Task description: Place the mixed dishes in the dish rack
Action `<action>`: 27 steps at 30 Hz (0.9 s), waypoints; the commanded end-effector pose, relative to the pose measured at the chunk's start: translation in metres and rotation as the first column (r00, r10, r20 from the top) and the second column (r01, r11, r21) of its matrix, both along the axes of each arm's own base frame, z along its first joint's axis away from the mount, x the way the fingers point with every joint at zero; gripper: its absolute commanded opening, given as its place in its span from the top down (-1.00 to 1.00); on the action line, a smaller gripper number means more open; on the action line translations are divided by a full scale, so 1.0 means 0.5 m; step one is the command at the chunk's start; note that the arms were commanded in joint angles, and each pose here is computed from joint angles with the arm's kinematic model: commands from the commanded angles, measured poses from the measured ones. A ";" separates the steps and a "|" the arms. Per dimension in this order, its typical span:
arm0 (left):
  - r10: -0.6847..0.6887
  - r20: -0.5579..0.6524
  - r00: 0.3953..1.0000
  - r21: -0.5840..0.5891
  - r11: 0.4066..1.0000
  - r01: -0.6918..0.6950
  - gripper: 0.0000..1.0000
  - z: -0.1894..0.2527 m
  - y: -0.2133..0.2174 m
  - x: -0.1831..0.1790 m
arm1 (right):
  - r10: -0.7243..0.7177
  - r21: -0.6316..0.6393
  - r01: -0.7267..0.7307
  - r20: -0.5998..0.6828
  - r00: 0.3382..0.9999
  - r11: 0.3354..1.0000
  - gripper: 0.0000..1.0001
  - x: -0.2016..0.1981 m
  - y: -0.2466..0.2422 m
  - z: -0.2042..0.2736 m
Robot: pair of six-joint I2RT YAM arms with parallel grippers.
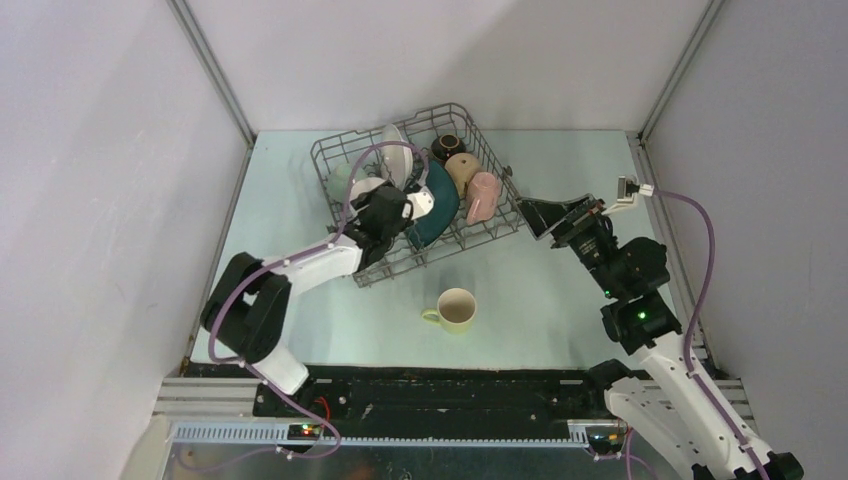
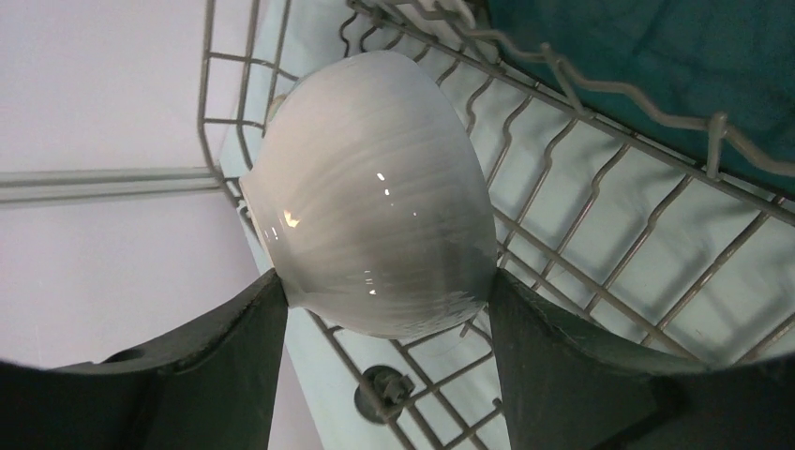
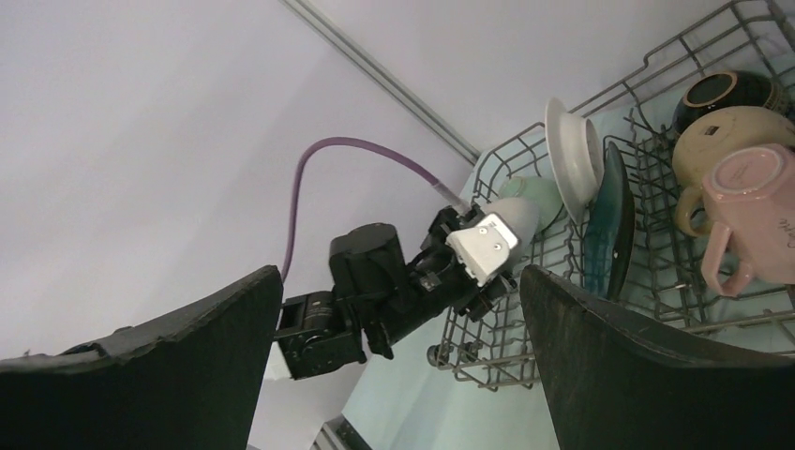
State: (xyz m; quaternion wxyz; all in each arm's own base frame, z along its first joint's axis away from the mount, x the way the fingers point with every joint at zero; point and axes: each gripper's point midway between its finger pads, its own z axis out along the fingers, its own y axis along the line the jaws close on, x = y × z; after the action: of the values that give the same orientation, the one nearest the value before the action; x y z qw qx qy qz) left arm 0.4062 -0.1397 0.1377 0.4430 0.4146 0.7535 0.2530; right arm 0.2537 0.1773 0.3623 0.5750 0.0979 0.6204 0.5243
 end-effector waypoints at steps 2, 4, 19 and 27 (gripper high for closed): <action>0.003 0.040 0.999 0.024 1.000 -0.004 1.00 0.034 -0.011 0.064 | -0.037 -0.025 0.037 0.011 0.999 0.999 -0.99 0.000 -0.015 0.008; 0.004 -0.022 1.000 0.057 0.998 -0.003 1.00 0.002 -0.003 0.065 | -0.032 -0.026 0.032 0.009 0.999 0.999 -0.99 -0.001 -0.013 0.007; 0.088 -0.140 0.986 0.147 0.987 -0.067 0.55 -0.098 0.051 0.069 | 0.000 -0.074 -0.001 -0.015 1.000 0.997 -0.99 0.001 0.001 -0.020; 0.065 -0.149 0.987 0.099 0.994 -0.051 -0.87 -0.105 0.041 0.060 | 0.022 -0.136 -0.040 -0.127 0.992 0.990 -0.99 0.003 0.012 -0.074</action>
State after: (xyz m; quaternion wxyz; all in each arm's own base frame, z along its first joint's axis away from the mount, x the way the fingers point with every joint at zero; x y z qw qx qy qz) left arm 0.4311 -0.1166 0.0763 0.3331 0.4457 0.7820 0.2809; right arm 0.2613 0.1809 0.3187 0.5369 0.0987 0.6839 0.4840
